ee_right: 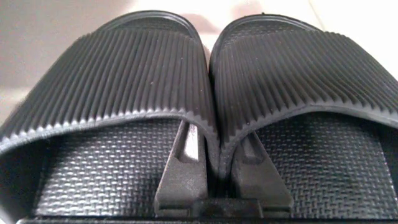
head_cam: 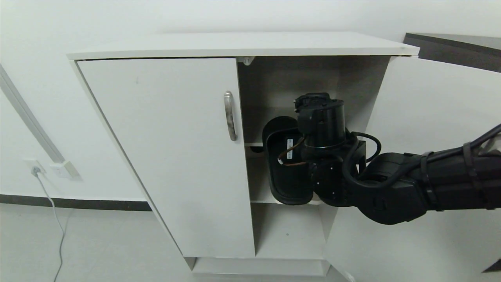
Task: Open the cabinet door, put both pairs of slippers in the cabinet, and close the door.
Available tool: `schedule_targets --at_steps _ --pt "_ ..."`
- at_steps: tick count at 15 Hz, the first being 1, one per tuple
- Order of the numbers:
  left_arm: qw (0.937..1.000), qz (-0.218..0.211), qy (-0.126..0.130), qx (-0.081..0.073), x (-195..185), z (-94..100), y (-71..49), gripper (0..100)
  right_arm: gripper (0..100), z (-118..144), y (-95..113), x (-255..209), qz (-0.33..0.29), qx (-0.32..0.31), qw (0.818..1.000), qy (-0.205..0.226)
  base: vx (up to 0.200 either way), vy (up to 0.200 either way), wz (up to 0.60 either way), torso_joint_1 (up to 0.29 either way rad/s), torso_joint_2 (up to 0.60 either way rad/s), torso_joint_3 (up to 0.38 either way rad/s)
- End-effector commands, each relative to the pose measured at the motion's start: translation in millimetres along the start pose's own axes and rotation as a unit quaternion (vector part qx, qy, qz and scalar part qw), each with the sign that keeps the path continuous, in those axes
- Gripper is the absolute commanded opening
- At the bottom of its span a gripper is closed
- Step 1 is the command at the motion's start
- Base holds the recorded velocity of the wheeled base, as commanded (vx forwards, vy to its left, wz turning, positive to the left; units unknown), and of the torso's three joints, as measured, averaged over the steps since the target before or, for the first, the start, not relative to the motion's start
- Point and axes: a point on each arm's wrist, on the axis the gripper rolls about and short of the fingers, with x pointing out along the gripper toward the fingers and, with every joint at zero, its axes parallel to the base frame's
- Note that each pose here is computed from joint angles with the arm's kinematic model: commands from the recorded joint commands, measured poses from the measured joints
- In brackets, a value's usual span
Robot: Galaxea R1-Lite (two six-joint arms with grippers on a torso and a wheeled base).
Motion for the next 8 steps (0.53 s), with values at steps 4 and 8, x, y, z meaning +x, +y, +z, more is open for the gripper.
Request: schedule_targets --at_steps 4,8 --pt "1.0000 0.001 -0.001 0.000 0 0.2 0.0 0 0 -4 1 3 0.001 -0.006 1.000 0.004 0.150 0.000 0.00 0.002 0.00 0.002" --pt "1.0000 0.001 0.000 0.000 0 0.0 0.0 0 0 -4 7 20 -0.007 -0.007 1.000 0.004 0.000 0.000 0.00 0.000 0.00 0.000"
